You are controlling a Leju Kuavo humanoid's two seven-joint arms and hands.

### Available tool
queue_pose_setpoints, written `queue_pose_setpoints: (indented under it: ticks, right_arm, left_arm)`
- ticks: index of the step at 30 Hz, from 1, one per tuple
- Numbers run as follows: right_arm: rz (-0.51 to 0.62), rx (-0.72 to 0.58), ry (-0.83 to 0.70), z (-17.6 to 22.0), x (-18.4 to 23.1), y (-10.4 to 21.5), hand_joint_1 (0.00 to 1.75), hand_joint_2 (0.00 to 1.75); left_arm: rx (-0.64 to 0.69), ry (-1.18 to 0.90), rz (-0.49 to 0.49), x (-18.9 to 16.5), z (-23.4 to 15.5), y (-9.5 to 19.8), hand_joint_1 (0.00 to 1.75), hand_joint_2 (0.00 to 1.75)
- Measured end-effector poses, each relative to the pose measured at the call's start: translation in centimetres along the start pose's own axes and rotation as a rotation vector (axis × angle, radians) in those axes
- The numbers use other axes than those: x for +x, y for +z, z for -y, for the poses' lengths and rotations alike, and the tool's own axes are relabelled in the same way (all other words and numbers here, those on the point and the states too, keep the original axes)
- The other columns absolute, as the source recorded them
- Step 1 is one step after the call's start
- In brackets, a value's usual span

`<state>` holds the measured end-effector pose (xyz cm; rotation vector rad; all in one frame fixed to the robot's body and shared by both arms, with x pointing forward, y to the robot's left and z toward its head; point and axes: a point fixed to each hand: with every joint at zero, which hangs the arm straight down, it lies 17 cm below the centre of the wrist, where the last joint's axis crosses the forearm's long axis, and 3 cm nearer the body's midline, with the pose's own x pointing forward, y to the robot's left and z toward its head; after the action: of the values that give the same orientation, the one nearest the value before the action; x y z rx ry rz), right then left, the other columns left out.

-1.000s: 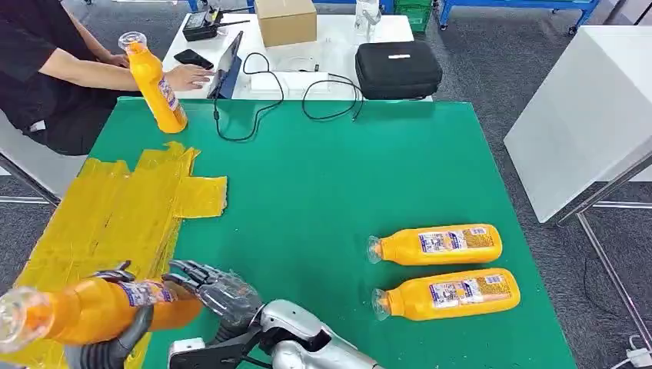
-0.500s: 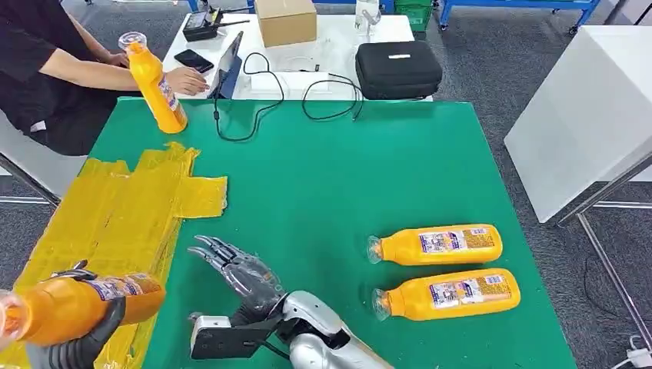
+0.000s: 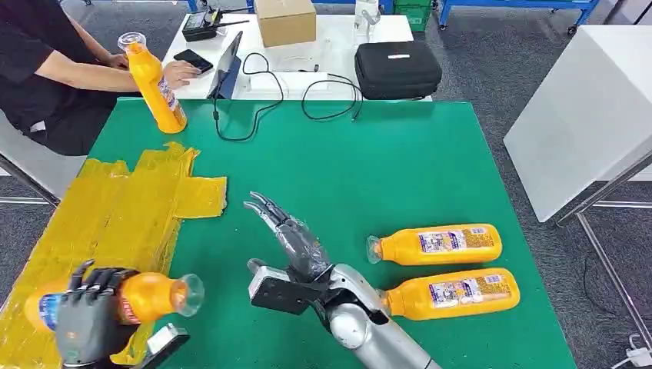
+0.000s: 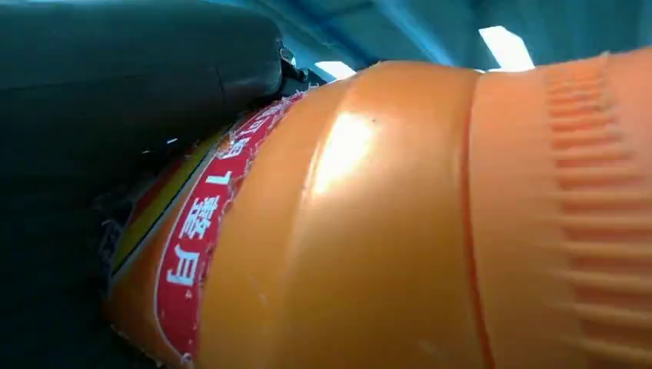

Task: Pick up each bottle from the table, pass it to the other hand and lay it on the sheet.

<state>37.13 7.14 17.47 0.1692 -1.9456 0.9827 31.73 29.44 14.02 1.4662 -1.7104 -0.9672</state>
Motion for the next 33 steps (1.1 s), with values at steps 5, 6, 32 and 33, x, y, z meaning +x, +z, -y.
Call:
queue_pose_setpoints:
  ticks: [5,6,32,33]
  right_arm:
    - [0.011,-0.001,-0.017,0.8,-0.2,0.1,0.00,0.00]
    - [0.012,-0.001,-0.015,0.9,-0.3,0.2,0.00,0.00]
    - [0.011,-0.008,-0.036,1.9,-0.9,0.7,0.00,0.00]
    - [0.011,-0.007,-0.036,2.0,-1.0,0.8,0.00,0.00]
  left_arm:
    - [-0.162,-0.106,-0.054,-1.8,5.1,1.5,1.75,1.75]
    - [-0.174,-0.109,-0.051,-1.9,5.6,1.7,1.75,1.75]
    - [-0.278,-0.161,-0.028,-1.5,9.8,3.2,0.00,0.00]
    - [-0.278,-0.171,-0.025,-1.6,9.9,3.1,0.00,0.00]
